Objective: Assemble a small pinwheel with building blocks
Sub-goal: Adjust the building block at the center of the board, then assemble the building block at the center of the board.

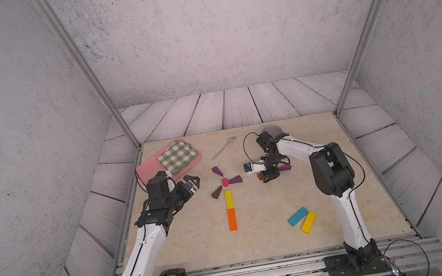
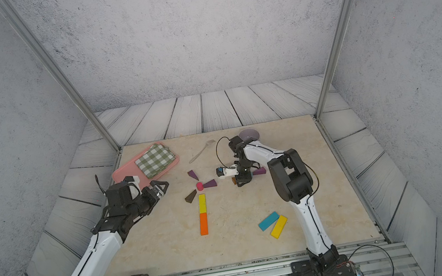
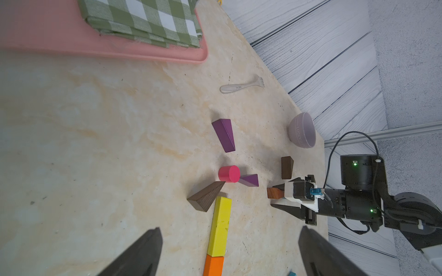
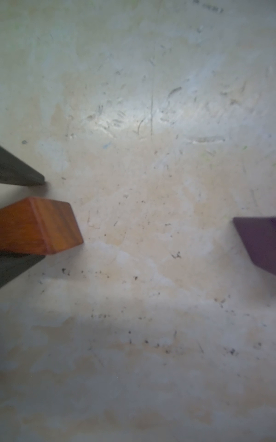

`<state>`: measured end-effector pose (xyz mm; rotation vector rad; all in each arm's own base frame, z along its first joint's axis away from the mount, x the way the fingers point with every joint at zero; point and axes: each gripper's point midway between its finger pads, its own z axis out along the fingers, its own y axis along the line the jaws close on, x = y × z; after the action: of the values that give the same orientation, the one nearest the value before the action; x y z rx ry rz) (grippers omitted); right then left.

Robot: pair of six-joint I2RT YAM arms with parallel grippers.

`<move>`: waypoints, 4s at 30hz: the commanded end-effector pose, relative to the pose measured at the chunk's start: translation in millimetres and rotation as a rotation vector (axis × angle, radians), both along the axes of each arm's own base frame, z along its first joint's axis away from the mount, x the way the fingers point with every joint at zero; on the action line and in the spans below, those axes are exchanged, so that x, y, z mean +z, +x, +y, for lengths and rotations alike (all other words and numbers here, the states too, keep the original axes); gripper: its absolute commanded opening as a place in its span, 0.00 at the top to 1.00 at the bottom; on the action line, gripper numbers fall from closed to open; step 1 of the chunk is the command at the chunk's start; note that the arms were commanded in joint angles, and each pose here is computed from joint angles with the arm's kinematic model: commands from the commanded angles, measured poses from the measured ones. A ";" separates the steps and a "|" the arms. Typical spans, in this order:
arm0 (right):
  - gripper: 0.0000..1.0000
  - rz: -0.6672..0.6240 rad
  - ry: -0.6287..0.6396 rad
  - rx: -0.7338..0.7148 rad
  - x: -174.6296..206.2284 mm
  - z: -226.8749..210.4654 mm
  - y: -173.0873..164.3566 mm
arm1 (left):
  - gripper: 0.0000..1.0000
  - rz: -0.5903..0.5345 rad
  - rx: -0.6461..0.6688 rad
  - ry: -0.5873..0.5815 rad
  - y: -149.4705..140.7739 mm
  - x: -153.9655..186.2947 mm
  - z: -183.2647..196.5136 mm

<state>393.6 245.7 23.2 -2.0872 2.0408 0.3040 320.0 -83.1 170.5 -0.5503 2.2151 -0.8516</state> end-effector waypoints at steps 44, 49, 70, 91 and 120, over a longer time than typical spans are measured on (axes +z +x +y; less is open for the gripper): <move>0.27 0.320 0.034 -1.913 23.1 -84.6 -201.5 | 0.04 0.028 -0.034 0.130 -4.3 3.4 20.6; 0.24 0.239 -0.002 -1.937 11.2 -93.4 -191.8 | 0.04 0.038 -0.037 0.123 -3.7 0.1 19.5; 0.49 0.179 -0.086 -1.678 11.7 -71.1 -143.9 | 0.04 0.048 -0.033 0.128 -3.0 -2.9 20.7; 0.39 0.180 -0.106 -1.413 13.1 -64.5 -168.0 | 0.04 0.050 -0.027 0.136 -3.9 -5.0 22.5; 0.53 0.142 -0.080 -1.353 -3.9 -59.5 -108.2 | 0.04 0.056 -0.013 0.160 -5.4 -7.4 26.7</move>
<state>294.6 183.3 34.3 -0.3173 2.9255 0.0909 316.0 -60.3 162.8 -0.4986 2.3162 -0.6902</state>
